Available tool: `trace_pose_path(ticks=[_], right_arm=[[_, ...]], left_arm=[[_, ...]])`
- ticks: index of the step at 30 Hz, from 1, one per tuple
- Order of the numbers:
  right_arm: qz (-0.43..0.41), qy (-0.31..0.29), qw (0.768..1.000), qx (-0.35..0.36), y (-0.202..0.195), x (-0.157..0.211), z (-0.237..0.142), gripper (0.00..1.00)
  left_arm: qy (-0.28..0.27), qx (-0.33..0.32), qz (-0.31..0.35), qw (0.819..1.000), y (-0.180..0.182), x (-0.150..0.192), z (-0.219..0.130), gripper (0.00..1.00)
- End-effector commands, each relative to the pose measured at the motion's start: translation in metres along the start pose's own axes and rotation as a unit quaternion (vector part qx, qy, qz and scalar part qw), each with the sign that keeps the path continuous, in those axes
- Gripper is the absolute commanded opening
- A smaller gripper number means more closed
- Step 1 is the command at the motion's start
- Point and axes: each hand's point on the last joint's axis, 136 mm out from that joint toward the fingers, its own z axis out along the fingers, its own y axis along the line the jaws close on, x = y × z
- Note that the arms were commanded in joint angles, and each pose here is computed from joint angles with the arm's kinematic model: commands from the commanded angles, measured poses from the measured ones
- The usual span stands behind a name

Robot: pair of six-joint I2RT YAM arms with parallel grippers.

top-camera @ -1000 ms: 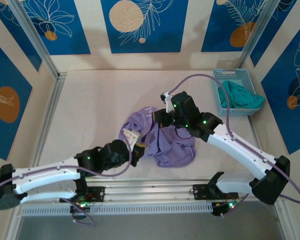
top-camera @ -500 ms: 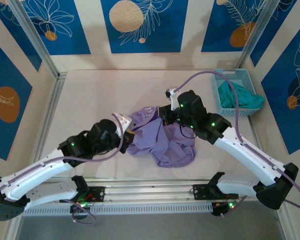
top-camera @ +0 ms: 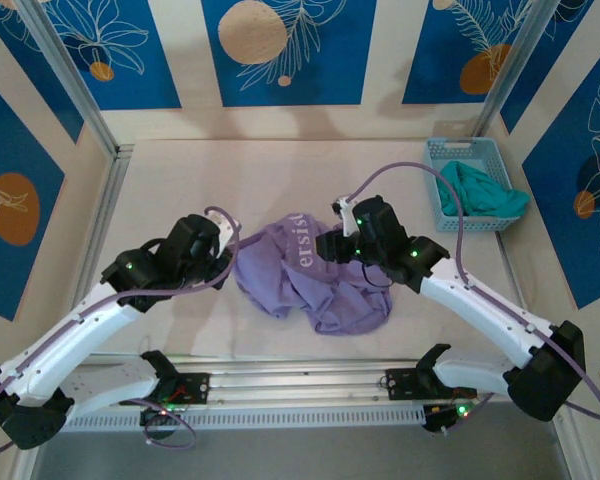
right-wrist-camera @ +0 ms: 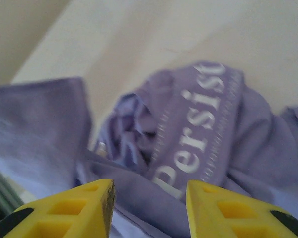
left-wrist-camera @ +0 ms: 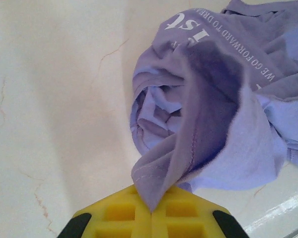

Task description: Fold the inside-out t-shirt

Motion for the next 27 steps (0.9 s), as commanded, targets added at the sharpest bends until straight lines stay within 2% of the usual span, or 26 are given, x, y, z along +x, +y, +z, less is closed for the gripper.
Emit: trace_pose_path(ticks=[1,5,10,14,19,27], right_arm=[[0.057,0.037,0.996,0.056,-0.043,0.025,0.007,0.44],[0.091,0.077,0.988,0.099,-0.077,0.049,0.025,0.46],[0.099,0.121,0.985,0.078,-0.071,0.065,0.057,0.48],[0.095,0.151,0.979,0.097,-0.078,0.076,0.079,0.52],[0.080,0.138,0.985,0.061,-0.059,0.063,0.097,0.53],[0.054,0.120,0.988,0.082,-0.055,0.048,0.118,0.54]], left_arm=[[-0.004,-0.031,0.018,0.999,0.016,-0.001,-0.008,0.00],[-0.014,-0.038,0.020,0.999,0.021,-0.005,-0.008,0.00],[-0.015,-0.043,0.022,0.999,0.022,-0.004,-0.004,0.00],[-0.017,-0.049,0.024,0.998,0.024,-0.002,-0.003,0.00],[-0.022,-0.045,0.024,0.998,0.023,-0.002,-0.002,0.00],[-0.021,-0.039,0.022,0.999,0.021,0.002,0.002,0.00]])
